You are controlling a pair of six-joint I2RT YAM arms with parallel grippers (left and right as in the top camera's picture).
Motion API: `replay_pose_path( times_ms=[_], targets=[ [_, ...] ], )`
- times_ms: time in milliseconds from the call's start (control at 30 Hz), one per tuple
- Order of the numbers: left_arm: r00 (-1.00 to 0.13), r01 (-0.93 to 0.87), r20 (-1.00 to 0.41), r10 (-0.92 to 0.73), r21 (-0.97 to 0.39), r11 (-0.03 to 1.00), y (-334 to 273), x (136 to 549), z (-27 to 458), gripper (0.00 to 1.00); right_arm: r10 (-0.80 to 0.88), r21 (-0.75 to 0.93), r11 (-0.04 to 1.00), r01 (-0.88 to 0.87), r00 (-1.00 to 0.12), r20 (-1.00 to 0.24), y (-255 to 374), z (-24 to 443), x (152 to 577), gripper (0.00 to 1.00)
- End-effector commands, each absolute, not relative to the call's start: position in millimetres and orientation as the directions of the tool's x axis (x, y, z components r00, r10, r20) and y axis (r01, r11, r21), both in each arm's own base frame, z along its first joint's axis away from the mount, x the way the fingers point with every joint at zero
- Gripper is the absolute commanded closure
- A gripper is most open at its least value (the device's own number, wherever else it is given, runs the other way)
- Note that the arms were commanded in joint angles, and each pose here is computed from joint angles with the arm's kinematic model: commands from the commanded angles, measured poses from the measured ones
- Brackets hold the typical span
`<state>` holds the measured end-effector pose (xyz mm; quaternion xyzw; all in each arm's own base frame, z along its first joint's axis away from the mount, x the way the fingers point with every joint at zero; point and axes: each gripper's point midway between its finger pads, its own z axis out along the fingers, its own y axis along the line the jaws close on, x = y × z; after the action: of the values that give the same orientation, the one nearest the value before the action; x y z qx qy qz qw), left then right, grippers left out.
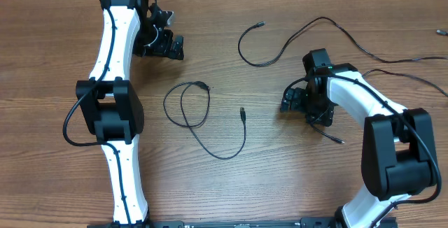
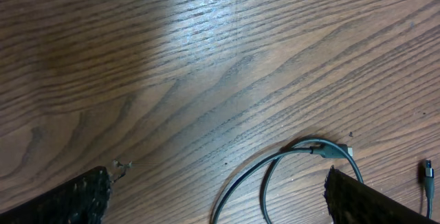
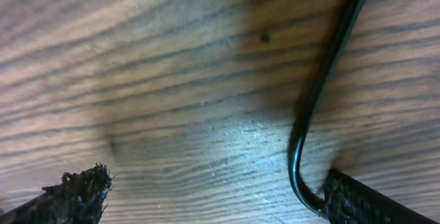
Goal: Untangle cables
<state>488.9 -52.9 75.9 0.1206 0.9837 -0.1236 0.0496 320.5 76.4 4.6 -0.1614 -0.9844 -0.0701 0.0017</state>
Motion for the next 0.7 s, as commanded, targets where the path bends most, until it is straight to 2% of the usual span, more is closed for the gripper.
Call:
replay_pose_path(
  times_ms=[0,133,267,667],
  targets=[
    [-0.968,0.244,-0.122,0.221,-0.231,0.942,-53.5,489.1,73.0,0.0,0.331,0.176,0.924,0.339,-0.941,0.07,84.6,-7.3,312.2,0.0],
    [-0.968,0.244,-0.122,0.221,-0.231,0.942,-53.5,489.1,73.0,0.0,0.322,0.264,0.908,0.326,-0.945,0.061,98.8,-4.3,321.7,0.0],
    [-0.968,0.244,-0.122,0.221,-0.231,0.942,-53.5,489.1,73.0,0.0,0.316,0.348,0.89,0.296,-0.949,-0.001,110.5,0.9,342.7,0.0],
    [-0.968,0.244,-0.121,0.221,-0.231,0.942,-53.5,489.0,73.0,0.01,0.364,0.458,0.85,0.259,-0.918,-0.156,122.4,14.8,390.6,0.0]
  ],
)
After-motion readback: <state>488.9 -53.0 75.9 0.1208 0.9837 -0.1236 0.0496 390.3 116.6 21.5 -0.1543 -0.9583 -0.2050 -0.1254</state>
